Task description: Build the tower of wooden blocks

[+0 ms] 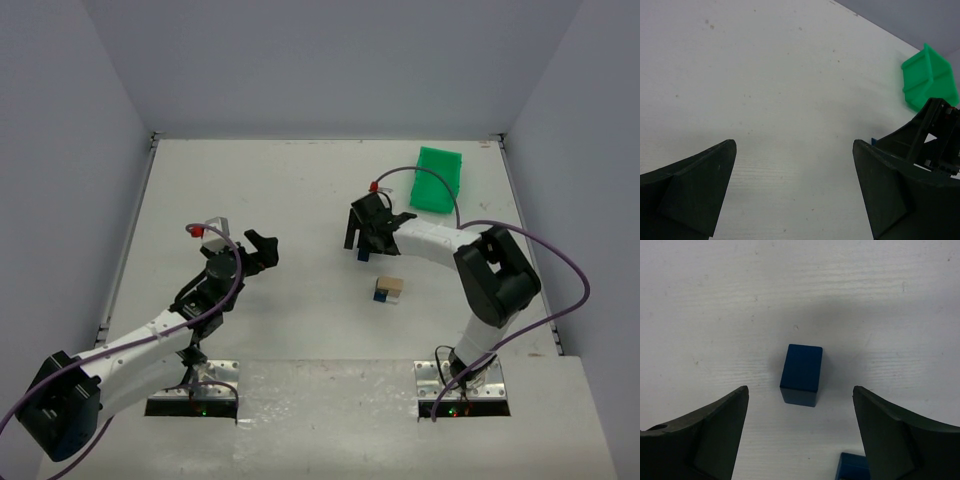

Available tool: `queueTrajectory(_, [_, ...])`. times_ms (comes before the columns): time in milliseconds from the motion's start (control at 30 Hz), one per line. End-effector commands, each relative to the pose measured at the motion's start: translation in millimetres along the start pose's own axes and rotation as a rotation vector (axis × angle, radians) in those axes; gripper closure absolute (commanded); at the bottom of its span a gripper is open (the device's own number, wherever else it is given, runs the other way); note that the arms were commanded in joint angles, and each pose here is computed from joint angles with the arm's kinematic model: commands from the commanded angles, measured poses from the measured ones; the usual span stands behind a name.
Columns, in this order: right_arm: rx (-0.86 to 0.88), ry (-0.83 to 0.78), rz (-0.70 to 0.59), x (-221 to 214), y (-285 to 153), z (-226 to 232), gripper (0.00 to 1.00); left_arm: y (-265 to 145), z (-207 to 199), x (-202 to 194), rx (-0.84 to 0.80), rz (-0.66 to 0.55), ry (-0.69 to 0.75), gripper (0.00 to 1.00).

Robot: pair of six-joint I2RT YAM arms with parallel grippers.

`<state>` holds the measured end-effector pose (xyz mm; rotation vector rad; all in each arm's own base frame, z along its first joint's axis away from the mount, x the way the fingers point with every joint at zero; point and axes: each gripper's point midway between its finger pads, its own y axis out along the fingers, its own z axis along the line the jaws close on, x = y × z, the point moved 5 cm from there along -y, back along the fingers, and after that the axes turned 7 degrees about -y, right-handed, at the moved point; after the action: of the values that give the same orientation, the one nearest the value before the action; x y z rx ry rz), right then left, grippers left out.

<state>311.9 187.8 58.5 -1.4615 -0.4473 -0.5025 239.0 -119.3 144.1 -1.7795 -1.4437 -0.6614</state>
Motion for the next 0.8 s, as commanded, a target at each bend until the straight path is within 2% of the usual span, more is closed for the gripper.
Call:
queueTrajectory(0, [0.033, 0.068, -0.053, 13.5, 3.0, 13.0, 0.21, 1.6, -4.0, 5.6, -0.015, -0.029, -0.01, 0.0])
queueTrajectory(100, [0.01, 0.083, -0.048, 11.4, 4.4, 9.9, 0.36, 1.6, -3.6, 5.8, -0.014, -0.031, -0.011, 0.0])
queueTrajectory(167, [-0.008, 0.086, -0.044, 9.7, 5.2, 7.4, 0.41, 1.8, -3.2, 5.8, -0.012, -0.031, -0.011, 0.0])
queueTrajectory(333, [-0.025, 0.084, -0.033, 6.5, 7.2, 4.6, 0.44, 1.4, -3.0, 5.4, -0.014, -0.032, -0.012, 0.0])
queueTrajectory(467, [-0.032, 0.082, -0.031, 5.4, 9.4, 4.6, 0.53, 1.6, -3.2, 5.3, -0.014, -0.032, -0.014, 0.0])
queueTrajectory(633, [-0.054, 0.083, -0.021, 4.7, 11.9, 2.6, 0.55, 1.1, -3.2, 5.5, -0.016, -0.031, -0.014, 0.0])
queueTrajectory(767, [-0.062, 0.082, -0.034, 6.2, 10.6, 1.5, 0.64, 0.6, -3.5, 5.1, -0.021, -0.03, -0.017, 0.0])
